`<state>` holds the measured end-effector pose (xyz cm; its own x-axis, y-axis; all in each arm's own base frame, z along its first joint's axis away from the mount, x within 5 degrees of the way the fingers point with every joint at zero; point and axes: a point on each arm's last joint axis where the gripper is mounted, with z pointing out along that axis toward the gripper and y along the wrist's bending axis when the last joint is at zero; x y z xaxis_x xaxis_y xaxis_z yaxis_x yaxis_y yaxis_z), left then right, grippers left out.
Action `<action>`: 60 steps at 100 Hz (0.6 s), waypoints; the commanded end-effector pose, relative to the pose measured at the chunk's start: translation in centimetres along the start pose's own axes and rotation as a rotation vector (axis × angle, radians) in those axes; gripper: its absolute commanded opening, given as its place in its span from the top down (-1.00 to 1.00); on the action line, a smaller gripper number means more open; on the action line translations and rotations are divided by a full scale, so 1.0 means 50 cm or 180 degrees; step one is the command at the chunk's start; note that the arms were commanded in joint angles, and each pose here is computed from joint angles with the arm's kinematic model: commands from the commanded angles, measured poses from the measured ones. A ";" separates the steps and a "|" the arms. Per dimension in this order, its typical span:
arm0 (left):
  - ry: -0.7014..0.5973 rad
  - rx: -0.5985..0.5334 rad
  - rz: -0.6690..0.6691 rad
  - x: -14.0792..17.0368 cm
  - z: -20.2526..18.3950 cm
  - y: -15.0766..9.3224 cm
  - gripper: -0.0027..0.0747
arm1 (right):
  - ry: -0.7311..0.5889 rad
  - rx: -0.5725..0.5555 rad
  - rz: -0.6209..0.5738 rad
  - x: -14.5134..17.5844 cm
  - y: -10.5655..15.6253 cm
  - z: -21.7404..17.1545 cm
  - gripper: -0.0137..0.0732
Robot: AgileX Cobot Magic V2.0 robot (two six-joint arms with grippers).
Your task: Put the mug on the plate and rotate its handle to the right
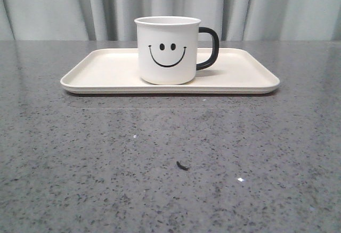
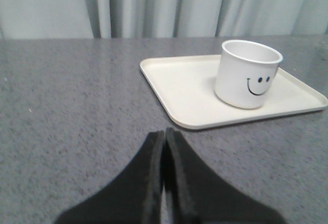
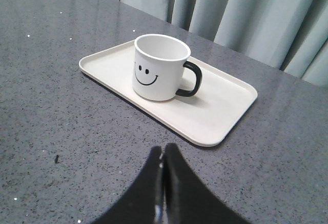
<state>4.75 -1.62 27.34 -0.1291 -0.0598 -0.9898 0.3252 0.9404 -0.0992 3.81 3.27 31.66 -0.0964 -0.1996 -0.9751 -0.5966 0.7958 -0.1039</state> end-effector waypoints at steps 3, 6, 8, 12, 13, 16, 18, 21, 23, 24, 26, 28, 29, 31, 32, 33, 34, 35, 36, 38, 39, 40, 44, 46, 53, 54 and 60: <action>-0.0757 -0.0149 0.0284 -0.020 0.009 0.003 0.98 | -0.0295 0.0082 0.0020 -0.027 -0.005 -0.004 0.85; -0.0812 -0.0217 0.0363 -0.011 0.013 0.007 0.98 | -0.0295 0.0082 0.0020 -0.027 -0.005 -0.004 0.85; -0.0865 -0.0265 0.0414 -0.009 0.013 0.008 0.98 | -0.0295 0.0082 0.0020 -0.027 -0.005 -0.004 0.85; -0.0912 -0.0353 0.0457 0.000 0.012 0.012 0.98 | -0.0295 0.0082 0.0020 -0.027 -0.005 -0.004 0.85; -0.0909 -0.0367 0.0465 0.003 0.012 0.013 0.98 | -0.0295 0.0082 0.0020 -0.027 -0.005 -0.004 0.85; -0.0916 -0.0421 0.0496 0.009 0.010 0.015 0.98 | -0.0295 0.0082 0.0020 -0.027 -0.005 -0.004 0.85; -0.0921 -0.0456 0.0497 0.013 0.009 0.016 0.98 | -0.0295 0.0082 0.0020 -0.027 -0.005 -0.004 0.85; -0.0926 -0.0503 0.0499 0.019 0.007 0.018 0.98 | -0.0295 0.0082 0.0020 -0.027 -0.005 -0.004 0.85; -0.0925 -0.0539 0.0495 0.024 0.007 0.020 0.98 | -0.0295 0.0082 0.0020 -0.027 -0.005 -0.004 0.85; -0.0933 -0.0563 0.0497 0.025 0.006 0.020 0.98 | -0.0295 0.0082 0.0020 -0.027 -0.005 -0.004 0.85; -0.0926 -0.0601 0.0498 0.031 0.006 0.022 0.98 | -0.0295 0.0082 0.0020 -0.027 -0.005 -0.004 0.85; -0.0911 -0.0626 0.0498 0.036 0.007 0.023 0.98 | -0.0295 0.0082 0.0020 -0.027 -0.005 -0.004 0.85; -0.0909 -0.0651 0.0498 0.037 0.007 0.024 0.98 | -0.0295 0.0082 0.0020 -0.027 -0.005 -0.004 0.85; -0.0894 -0.0688 0.0490 0.044 0.007 0.026 0.98 | -0.0295 0.0082 0.0020 -0.027 -0.005 -0.004 0.85; -0.0892 -0.0700 0.0490 0.046 0.007 0.027 0.98 | -0.0295 0.0082 0.0020 -0.027 -0.005 -0.004 0.85; -0.0894 -0.0725 0.0491 0.047 0.007 0.028 0.98 | -0.0295 0.0082 0.0020 -0.027 -0.005 -0.004 0.85; -0.0882 -0.0738 0.0490 0.051 0.008 0.029 0.98 | -0.0295 0.0082 0.0020 -0.027 -0.005 -0.004 0.85; -0.0880 -0.0751 0.0490 0.052 0.008 0.029 0.98 | -0.0295 0.0082 0.0020 -0.027 -0.005 -0.004 0.85; -0.0884 -0.0776 0.0492 0.054 0.007 0.030 0.98 | -0.0295 0.0082 0.0020 -0.027 -0.005 -0.004 0.85; -0.0879 -0.0815 0.0492 0.058 0.007 0.032 0.98 | -0.0295 0.0082 0.0020 -0.027 -0.005 -0.004 0.85; -0.0870 -0.0828 0.0491 0.061 0.007 0.032 0.98 | -0.0295 0.0082 0.0020 -0.027 -0.005 -0.004 0.85; -0.0874 -0.0854 0.0492 0.062 0.007 0.033 0.98 | -0.0295 0.0082 0.0020 -0.027 -0.005 -0.004 0.85; -0.0887 -0.0920 0.0490 0.069 0.007 0.036 0.98 | -0.0295 0.0082 0.0020 -0.027 -0.005 -0.004 0.85; -0.0904 -0.0958 0.0494 0.073 0.006 0.037 0.98 | -0.0295 0.0082 0.0020 -0.027 -0.005 -0.004 0.85; -0.0986 -0.1067 0.0463 0.084 0.005 0.042 0.98 | -0.0295 0.0082 0.0020 -0.027 -0.005 -0.004 0.85; -0.1005 -0.1087 0.0467 0.085 0.004 0.042 0.98 | -0.0295 0.0082 0.0020 -0.027 -0.005 -0.004 0.85; -0.1016 -0.1159 0.0458 0.098 0.005 0.046 0.98 | -0.0295 0.0082 0.0020 -0.027 -0.005 -0.004 0.85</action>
<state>5.58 -0.01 21.10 0.0601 0.0448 -0.9972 -0.0004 0.9990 0.0449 3.81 3.27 31.66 -0.0973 -0.1984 -0.9753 -0.5965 0.7961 -0.1024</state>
